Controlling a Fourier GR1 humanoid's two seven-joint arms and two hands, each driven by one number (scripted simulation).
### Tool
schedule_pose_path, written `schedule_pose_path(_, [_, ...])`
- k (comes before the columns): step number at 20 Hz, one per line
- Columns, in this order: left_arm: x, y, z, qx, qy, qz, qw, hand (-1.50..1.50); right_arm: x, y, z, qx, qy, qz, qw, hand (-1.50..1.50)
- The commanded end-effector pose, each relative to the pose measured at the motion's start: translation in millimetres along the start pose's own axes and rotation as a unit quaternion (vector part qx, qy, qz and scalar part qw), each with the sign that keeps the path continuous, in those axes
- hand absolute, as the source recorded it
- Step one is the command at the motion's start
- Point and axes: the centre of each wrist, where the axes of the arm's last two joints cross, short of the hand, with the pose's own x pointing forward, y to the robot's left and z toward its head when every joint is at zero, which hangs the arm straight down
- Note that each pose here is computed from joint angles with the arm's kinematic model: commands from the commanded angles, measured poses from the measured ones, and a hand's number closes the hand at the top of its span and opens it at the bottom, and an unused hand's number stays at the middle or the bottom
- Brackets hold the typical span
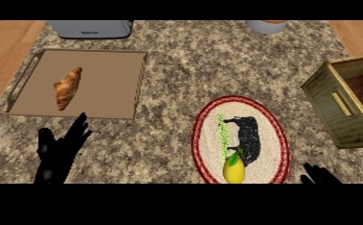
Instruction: Pick the lemon from the placemat and place it in the basket
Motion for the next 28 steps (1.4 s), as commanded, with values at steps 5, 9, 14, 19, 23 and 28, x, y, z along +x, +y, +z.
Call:
schedule_pose_path(5, [-27.2, -16.4, -0.9, -0.003, 0.051, 0.007, 0.9987, 0.0, 5.1, 30.9, -26.4, 0.007, -0.011, 0.064, 0.998, -1.5])
schedule_pose_path(9, [-18.7, -5.8, -3.1, 0.003, 0.038, -0.007, 0.9993, 0.0, -0.8, 54.3, -36.5, 0.011, -0.013, 0.07, 0.997, -1.5])
schedule_pose_path(14, [-15.1, 8.9, -2.5, -0.006, 0.046, 0.007, 0.9989, 0.0, 0.6, 64.4, -33.3, 0.004, -0.011, 0.068, 0.998, -1.5])
schedule_pose_path(19, [-6.5, -7.8, -6.0, -0.009, 0.043, -0.003, 0.999, 0.0, 7.4, 66.1, -48.5, 0.0, -0.011, 0.06, 0.998, -1.5])
schedule_pose_path(23, [-7.9, 11.0, -12.8, 0.01, 0.039, -0.006, 0.9992, 0.0, 12.5, 98.0, -63.7, -0.001, -0.02, 0.058, 0.998, -1.5])
schedule_pose_path(28, [-4.2, -11.2, -6.1, -0.003, 0.038, 0.002, 0.9993, 0.0, 10.8, 103.2, -82.1, -0.002, -0.023, 0.06, 0.998, -1.5])
